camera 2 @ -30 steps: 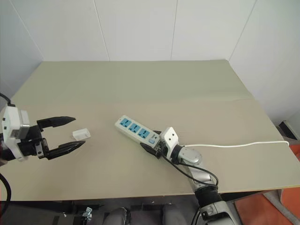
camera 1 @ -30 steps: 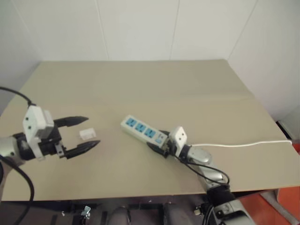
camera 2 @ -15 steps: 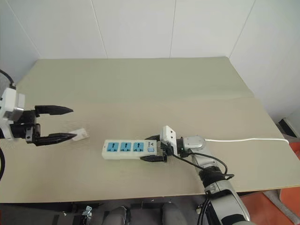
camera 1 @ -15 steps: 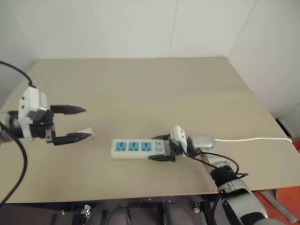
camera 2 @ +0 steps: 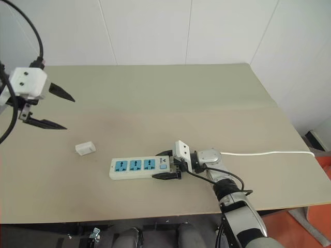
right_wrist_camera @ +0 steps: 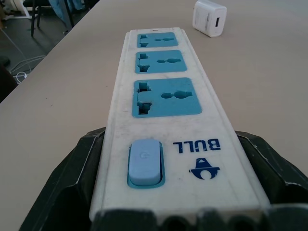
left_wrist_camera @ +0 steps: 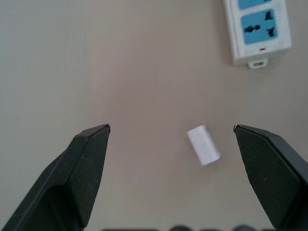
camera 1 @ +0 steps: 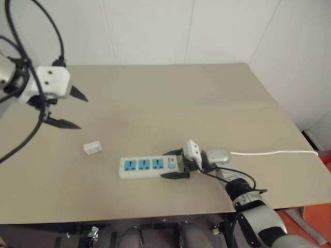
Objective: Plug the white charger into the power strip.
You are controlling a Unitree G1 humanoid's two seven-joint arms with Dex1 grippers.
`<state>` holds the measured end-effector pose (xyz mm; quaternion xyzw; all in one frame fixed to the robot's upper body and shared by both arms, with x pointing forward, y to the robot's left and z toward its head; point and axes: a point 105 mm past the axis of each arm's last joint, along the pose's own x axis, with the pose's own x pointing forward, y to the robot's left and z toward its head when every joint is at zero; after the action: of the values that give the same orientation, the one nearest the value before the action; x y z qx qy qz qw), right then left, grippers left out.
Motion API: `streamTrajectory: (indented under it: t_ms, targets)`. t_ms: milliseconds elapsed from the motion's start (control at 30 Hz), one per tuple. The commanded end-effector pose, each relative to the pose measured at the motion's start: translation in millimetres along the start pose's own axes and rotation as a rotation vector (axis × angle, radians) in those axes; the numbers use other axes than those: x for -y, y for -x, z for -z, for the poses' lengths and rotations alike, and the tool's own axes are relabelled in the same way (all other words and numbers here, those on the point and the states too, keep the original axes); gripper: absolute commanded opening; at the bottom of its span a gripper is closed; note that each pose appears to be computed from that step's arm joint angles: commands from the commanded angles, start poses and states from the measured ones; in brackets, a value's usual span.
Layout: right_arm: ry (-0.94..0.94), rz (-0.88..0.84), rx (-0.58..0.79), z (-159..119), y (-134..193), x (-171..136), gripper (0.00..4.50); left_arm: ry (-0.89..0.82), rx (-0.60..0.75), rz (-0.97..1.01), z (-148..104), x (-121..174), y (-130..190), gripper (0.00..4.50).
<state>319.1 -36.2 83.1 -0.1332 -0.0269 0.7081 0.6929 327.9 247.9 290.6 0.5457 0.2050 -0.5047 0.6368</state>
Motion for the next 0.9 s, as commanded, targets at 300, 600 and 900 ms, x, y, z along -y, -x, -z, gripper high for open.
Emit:
streamTrajectory:
  t_ms: [300,600,900]
  targets:
    - [-0.024,0.064,0.009,4,-4,-7,3.45,0.384,-0.215,0.091,1,-28,-46,4.50]
    - [-0.029,0.092,0.001,4,0,-11,3.45,0.498,-0.458,0.177,17,-8,-62,4.50]
    - [-0.038,0.095,0.005,3,-3,-17,3.45,0.514,-0.485,0.279,24,20,-75,4.50]
